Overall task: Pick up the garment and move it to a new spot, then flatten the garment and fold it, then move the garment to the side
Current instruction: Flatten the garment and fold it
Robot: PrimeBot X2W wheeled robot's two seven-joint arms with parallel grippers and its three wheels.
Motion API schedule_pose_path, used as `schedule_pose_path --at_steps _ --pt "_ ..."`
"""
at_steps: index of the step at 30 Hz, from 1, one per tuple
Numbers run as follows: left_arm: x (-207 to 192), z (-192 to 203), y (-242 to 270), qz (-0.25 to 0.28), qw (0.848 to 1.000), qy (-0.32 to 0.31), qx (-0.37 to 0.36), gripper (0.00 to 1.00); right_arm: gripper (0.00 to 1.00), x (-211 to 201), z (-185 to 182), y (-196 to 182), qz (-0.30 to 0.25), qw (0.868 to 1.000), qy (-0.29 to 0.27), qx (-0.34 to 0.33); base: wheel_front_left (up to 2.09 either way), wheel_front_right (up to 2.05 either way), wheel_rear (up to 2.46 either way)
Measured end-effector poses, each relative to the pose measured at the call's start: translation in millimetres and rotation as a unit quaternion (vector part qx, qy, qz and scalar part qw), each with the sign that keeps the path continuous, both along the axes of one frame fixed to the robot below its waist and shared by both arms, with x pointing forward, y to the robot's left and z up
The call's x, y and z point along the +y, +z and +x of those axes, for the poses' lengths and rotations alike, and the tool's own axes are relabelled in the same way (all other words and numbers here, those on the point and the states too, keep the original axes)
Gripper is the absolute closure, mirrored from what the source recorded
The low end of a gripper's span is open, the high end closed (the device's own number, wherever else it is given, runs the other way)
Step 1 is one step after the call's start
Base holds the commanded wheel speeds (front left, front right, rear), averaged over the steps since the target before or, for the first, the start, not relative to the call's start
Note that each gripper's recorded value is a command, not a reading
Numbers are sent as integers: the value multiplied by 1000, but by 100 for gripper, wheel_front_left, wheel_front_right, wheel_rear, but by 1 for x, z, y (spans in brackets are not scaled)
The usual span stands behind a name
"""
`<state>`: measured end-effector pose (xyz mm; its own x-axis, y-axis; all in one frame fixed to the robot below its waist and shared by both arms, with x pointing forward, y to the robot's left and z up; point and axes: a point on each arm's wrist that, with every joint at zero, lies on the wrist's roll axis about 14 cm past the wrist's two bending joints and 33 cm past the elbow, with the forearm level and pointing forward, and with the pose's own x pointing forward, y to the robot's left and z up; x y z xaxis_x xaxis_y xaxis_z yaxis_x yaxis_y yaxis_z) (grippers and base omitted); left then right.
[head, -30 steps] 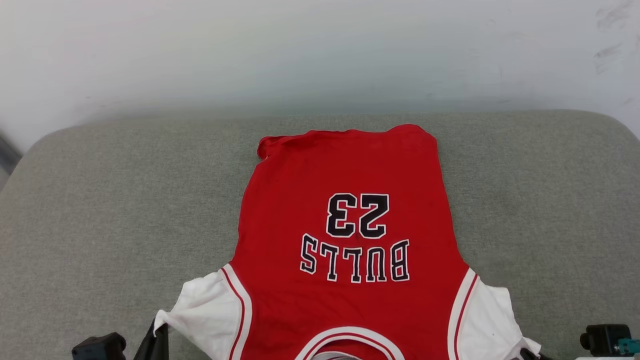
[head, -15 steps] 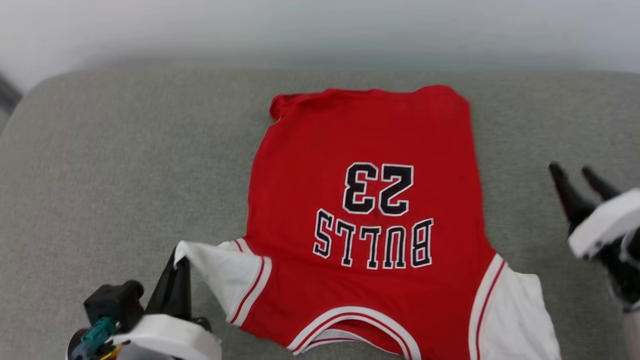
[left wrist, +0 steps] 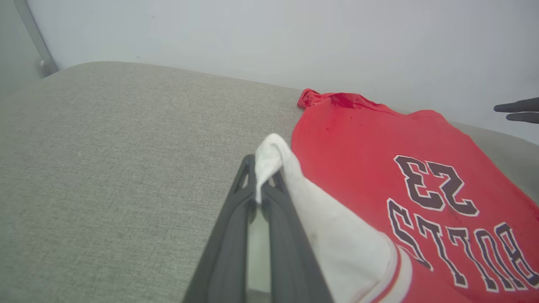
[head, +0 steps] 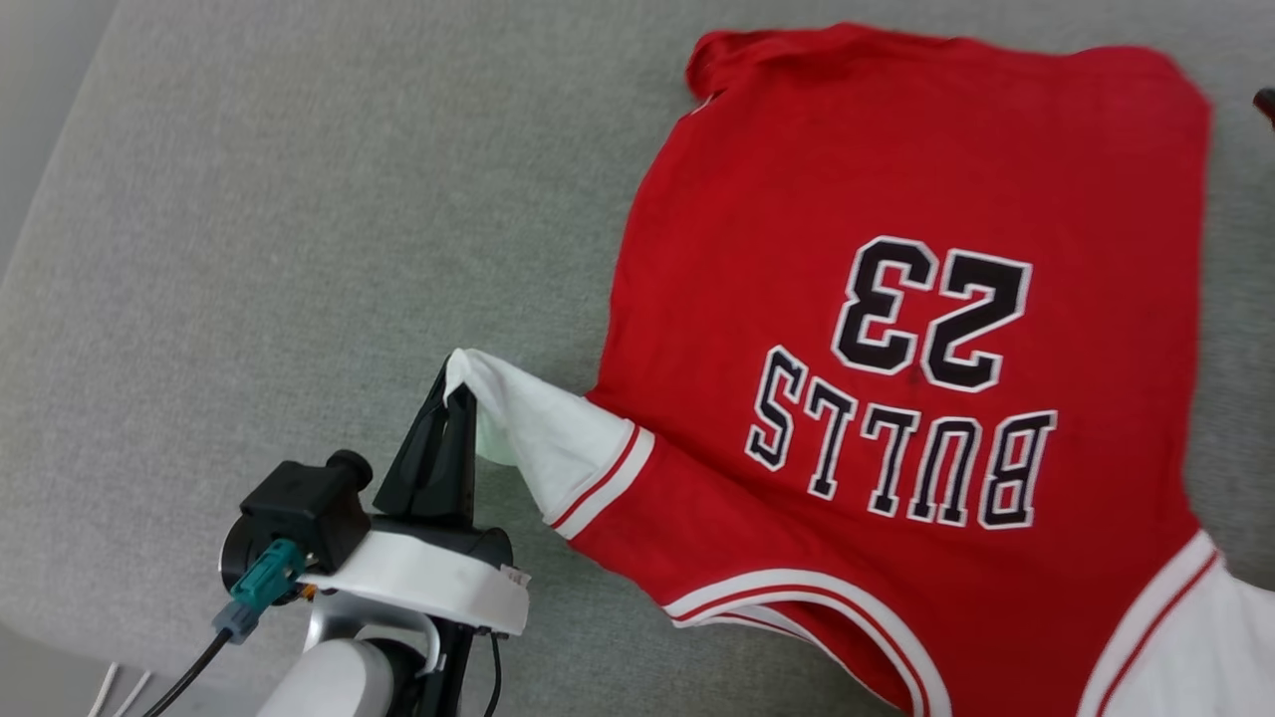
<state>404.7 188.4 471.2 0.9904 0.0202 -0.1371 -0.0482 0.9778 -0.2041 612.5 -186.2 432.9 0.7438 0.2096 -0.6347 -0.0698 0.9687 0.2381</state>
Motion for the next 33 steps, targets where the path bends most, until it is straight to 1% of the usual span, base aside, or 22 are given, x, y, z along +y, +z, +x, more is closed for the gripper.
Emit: schedule_pose_path --at_steps 1,2,3,4,9,12,14,15,16,17,19,22,26,29,30,31,33 --pt "1 1 -4 1 1000 1 5 100 0 6 5 -7 0 1000 7 14 0 0 0" --pt "1 1 -4 1 1000 1 5 100 0 6 5 -7 0 1000 7 14 0 0 0" --pt "3 4 -11 6 1000 2 11 100 0 17 15 -21 3 999 15 40 0 0 0" --pt "3 5 -14 5 1000 2 14 100 0 21 18 -29 4 998 19 51 0 0 0" --pt "8 6 -31 7 999 14 33 100 0 48 23 -71 12 993 39 107 0 0 0" --pt "10 5 -39 6 999 19 41 100 0 53 22 -85 15 989 43 141 0 0 0" --pt "10 4 -41 6 999 21 44 100 0 53 20 -88 16 986 43 160 0 0 0" --pt "11 3 -41 6 999 22 44 100 6 52 18 -88 17 985 42 166 0 0 0" --pt "11 3 -40 6 999 22 43 100 92 52 16 -89 16 984 42 172 0 0 0" --pt "11 3 -38 4 999 22 41 100 100 51 14 -88 14 983 43 176 0 0 0" --pt "9 2 -35 -4 999 19 37 100 100 49 11 -86 14 983 39 181 0 0 0" --pt "10 1 -32 -2 999 19 34 100 100 48 7 -82 9 982 39 183 0 0 0" --pt "16 -4 -24 3 999 24 27 100 100 44 -2 -70 -12 983 44 180 0 0 0" --pt "20 -14 -20 4 999 31 27 100 100 35 -14 -57 -43 983 50 173 0 0 0" --pt "24 -20 -16 5 999 36 28 100 100 24 -22 -44 -71 983 55 163 0 0 0" --pt "24 -20 -16 5 999 36 28 100 100 24 -22 -44 -71 983 55 163 0 0 0" --pt "31 -30 -10 6 999 47 26 100 100 14 -34 -21 -94 984 61 137 0 0 0"
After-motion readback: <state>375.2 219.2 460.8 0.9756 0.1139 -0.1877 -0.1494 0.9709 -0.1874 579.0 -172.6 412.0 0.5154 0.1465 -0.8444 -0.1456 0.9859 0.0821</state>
